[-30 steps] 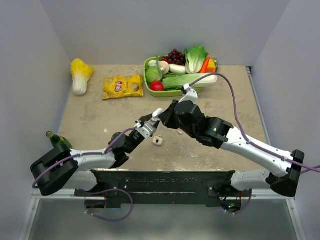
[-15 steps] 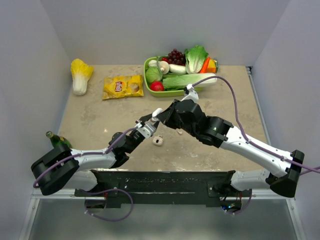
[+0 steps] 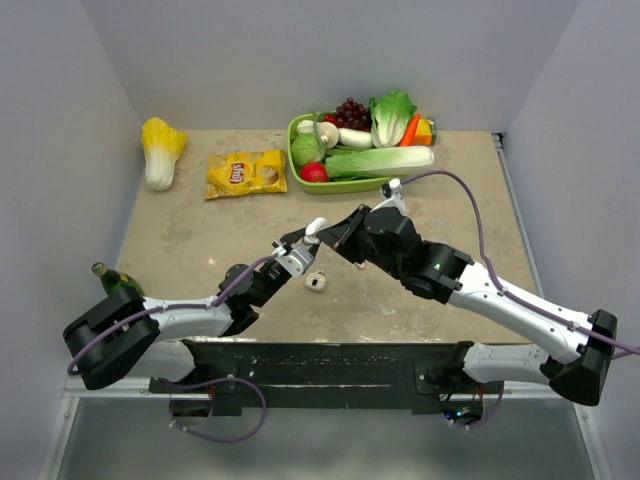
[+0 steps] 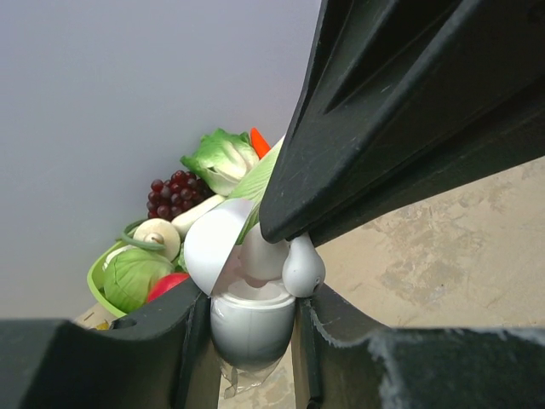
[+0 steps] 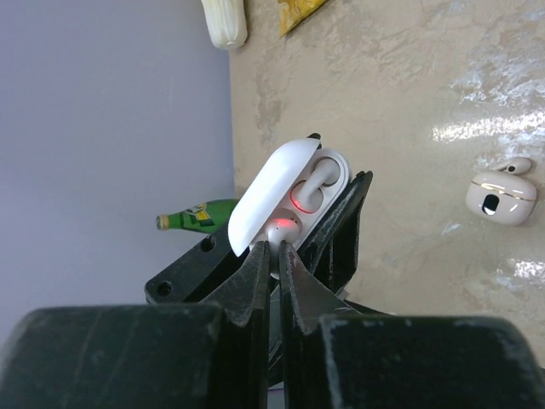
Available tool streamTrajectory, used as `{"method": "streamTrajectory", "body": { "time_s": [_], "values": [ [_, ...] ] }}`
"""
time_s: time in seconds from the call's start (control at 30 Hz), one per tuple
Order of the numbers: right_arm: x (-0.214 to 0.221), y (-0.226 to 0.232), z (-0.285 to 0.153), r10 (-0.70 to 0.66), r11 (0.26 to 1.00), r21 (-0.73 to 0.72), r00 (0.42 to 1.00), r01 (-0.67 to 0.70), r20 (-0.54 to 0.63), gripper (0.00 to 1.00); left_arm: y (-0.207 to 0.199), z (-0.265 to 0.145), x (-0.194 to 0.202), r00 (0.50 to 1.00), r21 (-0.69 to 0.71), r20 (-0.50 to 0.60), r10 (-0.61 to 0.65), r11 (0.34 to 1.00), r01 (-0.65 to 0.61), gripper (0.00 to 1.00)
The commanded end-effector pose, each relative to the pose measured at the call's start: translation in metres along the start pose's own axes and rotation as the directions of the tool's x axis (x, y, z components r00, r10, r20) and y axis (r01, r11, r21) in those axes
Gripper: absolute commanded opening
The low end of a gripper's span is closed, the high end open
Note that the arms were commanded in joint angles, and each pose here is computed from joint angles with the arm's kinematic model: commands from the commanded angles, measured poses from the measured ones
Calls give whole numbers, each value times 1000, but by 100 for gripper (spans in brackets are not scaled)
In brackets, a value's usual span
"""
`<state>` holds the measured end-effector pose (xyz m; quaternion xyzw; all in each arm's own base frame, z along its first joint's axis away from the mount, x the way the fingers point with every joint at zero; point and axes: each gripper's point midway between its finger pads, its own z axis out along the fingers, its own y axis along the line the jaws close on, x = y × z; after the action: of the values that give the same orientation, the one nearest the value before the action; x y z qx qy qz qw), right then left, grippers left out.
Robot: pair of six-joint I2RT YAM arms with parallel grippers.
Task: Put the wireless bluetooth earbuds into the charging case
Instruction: Place the earbud in the charging case.
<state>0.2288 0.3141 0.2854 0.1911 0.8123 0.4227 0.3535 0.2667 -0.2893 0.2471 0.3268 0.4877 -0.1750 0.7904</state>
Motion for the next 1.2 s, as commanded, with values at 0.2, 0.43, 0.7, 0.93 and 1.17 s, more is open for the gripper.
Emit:
{"method": "streamTrajectory", "body": {
  "time_s": [0.2,0.43,0.7,0.93,1.17],
  "values": [
    [4,18,-5,162,982,-91,986,-165,-37,0,61,-23,-156,807,-200,590,26,973,114,0],
    [-1,16,-9,219,969,-113,975,-220,-19,0,62,-22,-156,810,-208,586,33,972,111,0],
    [1,11,-9,268,956,-115,963,-269,-25,0,63,-21,-157,810,-216,586,41,970,108,0],
    [2,5,-8,313,942,-118,949,-314,-25,0,63,-20,-159,807,-222,588,46,969,106,0],
    [1,-10,-8,346,934,-90,938,-345,3,0,64,-20,-158,809,-227,586,52,968,103,0]
  ]
}}
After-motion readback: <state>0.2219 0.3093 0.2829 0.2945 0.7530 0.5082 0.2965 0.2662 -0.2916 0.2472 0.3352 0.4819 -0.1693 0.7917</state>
